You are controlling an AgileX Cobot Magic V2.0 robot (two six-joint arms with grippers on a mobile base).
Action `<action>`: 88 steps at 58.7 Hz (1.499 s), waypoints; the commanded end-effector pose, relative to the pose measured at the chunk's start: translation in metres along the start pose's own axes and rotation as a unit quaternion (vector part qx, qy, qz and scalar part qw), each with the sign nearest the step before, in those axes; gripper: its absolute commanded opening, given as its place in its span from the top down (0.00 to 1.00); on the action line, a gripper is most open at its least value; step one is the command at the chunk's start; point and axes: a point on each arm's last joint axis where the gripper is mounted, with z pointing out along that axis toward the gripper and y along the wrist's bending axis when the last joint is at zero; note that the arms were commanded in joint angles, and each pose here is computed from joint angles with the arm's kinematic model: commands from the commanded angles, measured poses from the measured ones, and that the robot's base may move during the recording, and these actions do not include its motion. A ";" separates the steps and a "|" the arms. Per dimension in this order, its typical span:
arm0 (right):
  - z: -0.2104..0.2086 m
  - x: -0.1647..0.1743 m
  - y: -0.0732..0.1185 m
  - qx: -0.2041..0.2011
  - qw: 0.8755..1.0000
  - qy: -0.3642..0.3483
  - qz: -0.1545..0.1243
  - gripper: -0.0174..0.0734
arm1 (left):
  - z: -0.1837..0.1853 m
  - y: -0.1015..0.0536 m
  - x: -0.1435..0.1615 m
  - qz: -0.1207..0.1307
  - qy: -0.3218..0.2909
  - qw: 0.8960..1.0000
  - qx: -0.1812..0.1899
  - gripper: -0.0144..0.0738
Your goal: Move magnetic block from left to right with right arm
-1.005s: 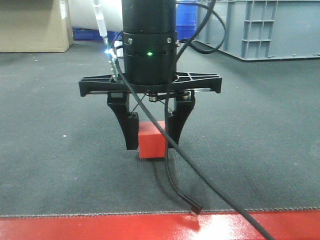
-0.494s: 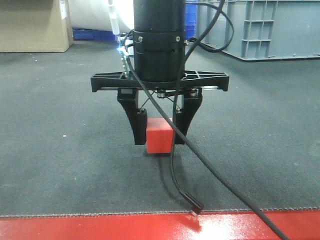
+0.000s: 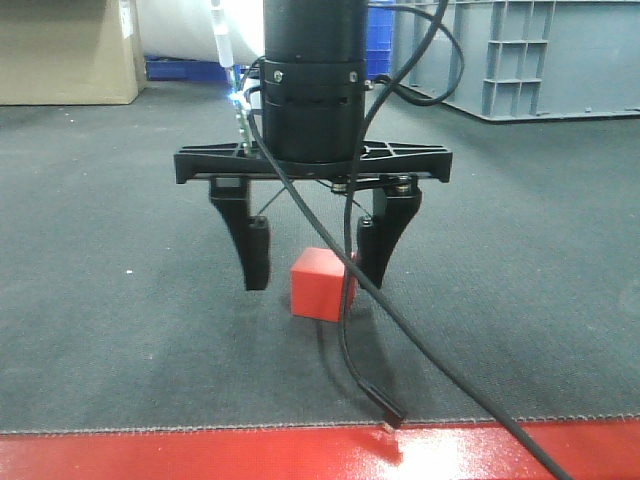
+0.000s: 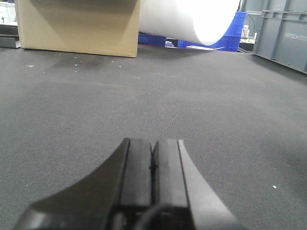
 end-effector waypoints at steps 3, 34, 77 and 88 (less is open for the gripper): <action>-0.033 -0.001 0.000 -0.038 0.999 -0.034 -0.002 0.12 | -0.001 0.000 -0.006 -0.002 -0.046 0.999 0.002 0.97; -0.078 0.009 -0.012 -0.053 0.996 -0.072 -0.012 0.12 | -0.001 0.000 -0.006 -0.002 -0.046 0.999 0.002 0.97; -0.130 0.040 -0.137 -0.089 0.968 -0.229 -0.046 0.75 | -0.001 0.000 -0.006 -0.002 -0.046 0.999 0.002 0.97; -0.134 0.058 -0.185 -0.105 0.937 -0.328 -0.062 0.75 | -0.001 0.000 -0.006 -0.002 -0.046 0.999 0.002 0.97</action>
